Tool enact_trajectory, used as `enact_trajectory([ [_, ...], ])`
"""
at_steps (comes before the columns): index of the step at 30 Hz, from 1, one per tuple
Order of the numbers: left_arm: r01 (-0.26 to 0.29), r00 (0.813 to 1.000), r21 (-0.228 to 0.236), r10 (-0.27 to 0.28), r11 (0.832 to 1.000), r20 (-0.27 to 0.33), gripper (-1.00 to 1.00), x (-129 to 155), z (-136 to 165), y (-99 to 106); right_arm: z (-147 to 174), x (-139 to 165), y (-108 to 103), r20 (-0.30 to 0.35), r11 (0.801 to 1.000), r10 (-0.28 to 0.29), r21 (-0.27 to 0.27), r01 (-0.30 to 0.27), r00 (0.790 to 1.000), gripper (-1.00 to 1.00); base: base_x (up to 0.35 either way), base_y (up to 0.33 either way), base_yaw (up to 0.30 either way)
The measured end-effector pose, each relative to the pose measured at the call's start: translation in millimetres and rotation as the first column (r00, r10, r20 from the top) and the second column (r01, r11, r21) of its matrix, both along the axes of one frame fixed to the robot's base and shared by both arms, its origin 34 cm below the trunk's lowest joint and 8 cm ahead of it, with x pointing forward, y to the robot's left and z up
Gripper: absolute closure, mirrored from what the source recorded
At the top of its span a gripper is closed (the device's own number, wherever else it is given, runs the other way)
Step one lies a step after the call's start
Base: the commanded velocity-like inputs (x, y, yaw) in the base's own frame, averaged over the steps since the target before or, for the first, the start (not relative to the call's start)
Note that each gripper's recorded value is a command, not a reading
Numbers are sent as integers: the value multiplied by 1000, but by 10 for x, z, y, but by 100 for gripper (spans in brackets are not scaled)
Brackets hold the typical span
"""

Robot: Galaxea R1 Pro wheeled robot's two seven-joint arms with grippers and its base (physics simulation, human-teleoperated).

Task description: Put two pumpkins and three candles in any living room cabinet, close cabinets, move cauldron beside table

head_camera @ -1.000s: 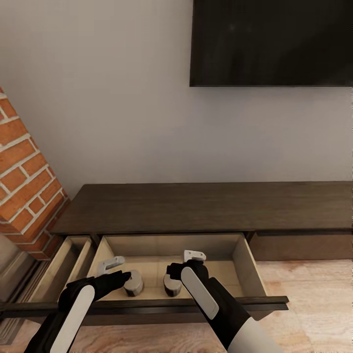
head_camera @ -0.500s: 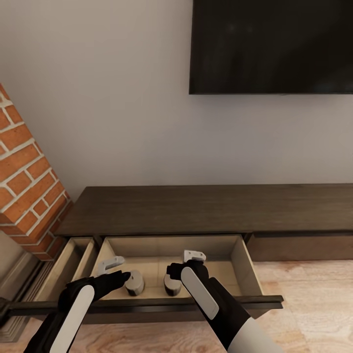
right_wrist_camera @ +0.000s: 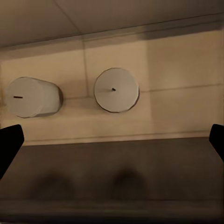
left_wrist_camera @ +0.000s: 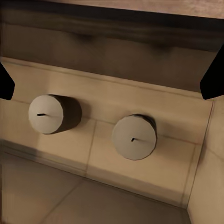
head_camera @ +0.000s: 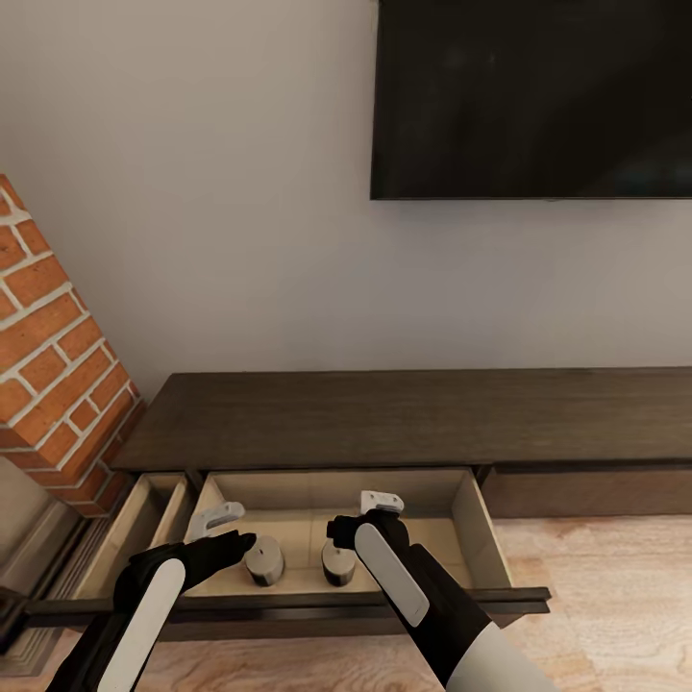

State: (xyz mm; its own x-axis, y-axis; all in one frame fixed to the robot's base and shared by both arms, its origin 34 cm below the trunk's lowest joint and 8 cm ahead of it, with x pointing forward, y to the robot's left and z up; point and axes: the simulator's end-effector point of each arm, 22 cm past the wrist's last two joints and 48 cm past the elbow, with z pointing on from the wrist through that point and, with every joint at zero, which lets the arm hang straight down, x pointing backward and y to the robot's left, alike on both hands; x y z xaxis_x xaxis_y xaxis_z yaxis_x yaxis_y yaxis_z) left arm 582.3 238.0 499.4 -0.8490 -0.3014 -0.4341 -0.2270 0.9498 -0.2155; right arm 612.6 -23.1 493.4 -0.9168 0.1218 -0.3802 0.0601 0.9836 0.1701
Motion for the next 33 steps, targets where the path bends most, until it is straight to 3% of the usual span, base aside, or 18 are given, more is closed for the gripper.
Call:
enact_trajectory([
  [21, 1, 1000, -1, -1, 1000, -2, -100, 75, 433, -3, 435, 80, 0, 0, 1000, 0, 0, 0, 1000, -100, -3, 0, 0],
  [33, 1, 1000, 0, -1, 1000, -2, -100, 112, 673, 2, 672, 113, 0, -1, 1000, 0, 0, 0, 1000, -100, -155, 0, 0],
])
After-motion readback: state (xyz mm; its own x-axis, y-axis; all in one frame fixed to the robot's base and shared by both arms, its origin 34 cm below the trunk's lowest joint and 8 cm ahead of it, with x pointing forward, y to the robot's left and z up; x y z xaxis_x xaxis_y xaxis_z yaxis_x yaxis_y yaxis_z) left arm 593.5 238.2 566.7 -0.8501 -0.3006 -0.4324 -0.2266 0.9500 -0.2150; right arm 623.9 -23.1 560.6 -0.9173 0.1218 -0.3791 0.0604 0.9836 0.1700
